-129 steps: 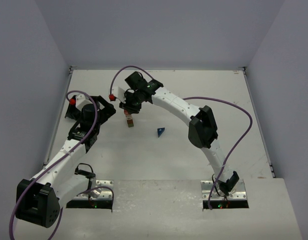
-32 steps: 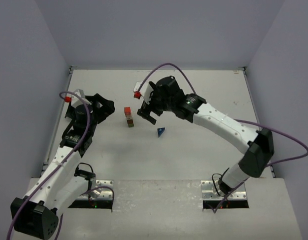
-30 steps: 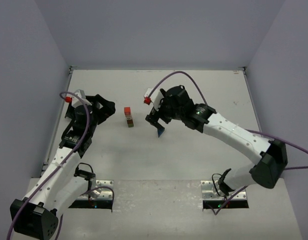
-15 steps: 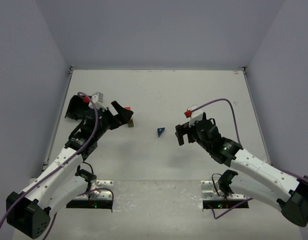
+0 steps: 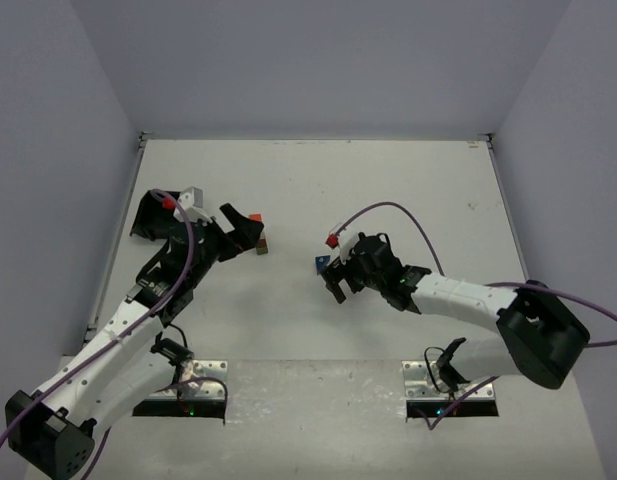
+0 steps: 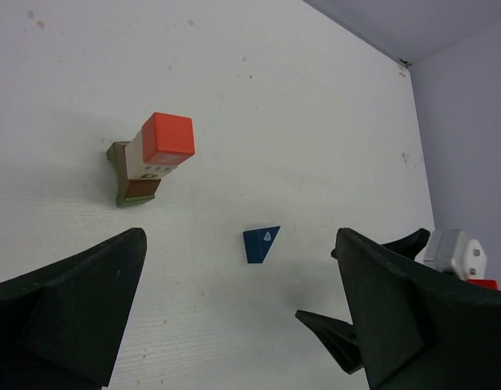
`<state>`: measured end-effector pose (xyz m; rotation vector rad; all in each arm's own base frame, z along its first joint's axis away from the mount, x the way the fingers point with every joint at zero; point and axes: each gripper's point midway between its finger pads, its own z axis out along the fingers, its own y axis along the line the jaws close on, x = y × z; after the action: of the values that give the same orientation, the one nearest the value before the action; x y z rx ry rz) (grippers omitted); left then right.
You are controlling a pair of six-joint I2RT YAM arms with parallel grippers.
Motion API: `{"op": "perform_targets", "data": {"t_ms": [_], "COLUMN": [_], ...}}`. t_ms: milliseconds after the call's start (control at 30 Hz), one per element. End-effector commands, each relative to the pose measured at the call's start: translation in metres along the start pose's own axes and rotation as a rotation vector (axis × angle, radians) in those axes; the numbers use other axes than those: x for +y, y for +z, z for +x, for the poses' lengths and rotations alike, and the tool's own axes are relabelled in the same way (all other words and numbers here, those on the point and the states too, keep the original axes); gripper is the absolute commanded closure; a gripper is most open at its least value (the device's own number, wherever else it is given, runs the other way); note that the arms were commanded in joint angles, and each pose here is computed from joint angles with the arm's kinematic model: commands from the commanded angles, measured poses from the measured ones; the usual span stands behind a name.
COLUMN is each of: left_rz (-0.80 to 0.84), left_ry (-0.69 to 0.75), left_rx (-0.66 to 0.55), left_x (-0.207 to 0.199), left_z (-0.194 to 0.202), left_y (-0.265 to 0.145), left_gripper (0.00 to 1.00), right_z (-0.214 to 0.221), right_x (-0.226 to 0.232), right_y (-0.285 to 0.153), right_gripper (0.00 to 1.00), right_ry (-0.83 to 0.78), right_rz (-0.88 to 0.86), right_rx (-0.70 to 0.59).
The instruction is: Build the wood block tower
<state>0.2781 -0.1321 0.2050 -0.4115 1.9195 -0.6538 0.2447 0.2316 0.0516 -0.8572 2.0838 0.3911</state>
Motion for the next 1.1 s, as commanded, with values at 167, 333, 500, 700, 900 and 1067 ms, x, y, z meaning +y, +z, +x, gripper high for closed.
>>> {"op": "perform_targets", "data": {"t_ms": [167,333,500,700,900,1067], "left_rz": [-0.048,-0.073,-0.09,-0.116,-0.134,-0.14], "left_ry": [0.018,0.026,0.028,0.031,0.033,0.031], "left_rx": [-0.09,-0.097,-0.107,-0.12,-0.125,-0.129], "left_x": [0.001,0.006,0.009,0.013,0.015,0.016], "left_z": [-0.026,-0.027,-0.029,-0.031,-0.032,-0.033], "left_y": [-0.004,-0.002,-0.002,0.001,0.003,0.004], "left_gripper": [0.0,0.0,0.0,0.0,0.0,0.0], "right_z": [-0.056,-0.045,-0.038,-0.024,-0.012,-0.005], "right_x": [-0.003,-0.007,-0.011,0.0,-0.004,-0.004], "right_y": [0.055,0.074,0.086,0.094,0.098,0.095], "right_gripper": [0.01,0.01,0.01,0.03,0.09,0.18], "right_ry": [-0.144,-0.108,-0.08,-0.108,-0.111,-0.11], "right_rz": [-0.039,-0.057,-0.095,-0.175,-0.155,-0.152], "right_rx": [-0.082,-0.035,-0.011,0.017,0.052,0.072]}}
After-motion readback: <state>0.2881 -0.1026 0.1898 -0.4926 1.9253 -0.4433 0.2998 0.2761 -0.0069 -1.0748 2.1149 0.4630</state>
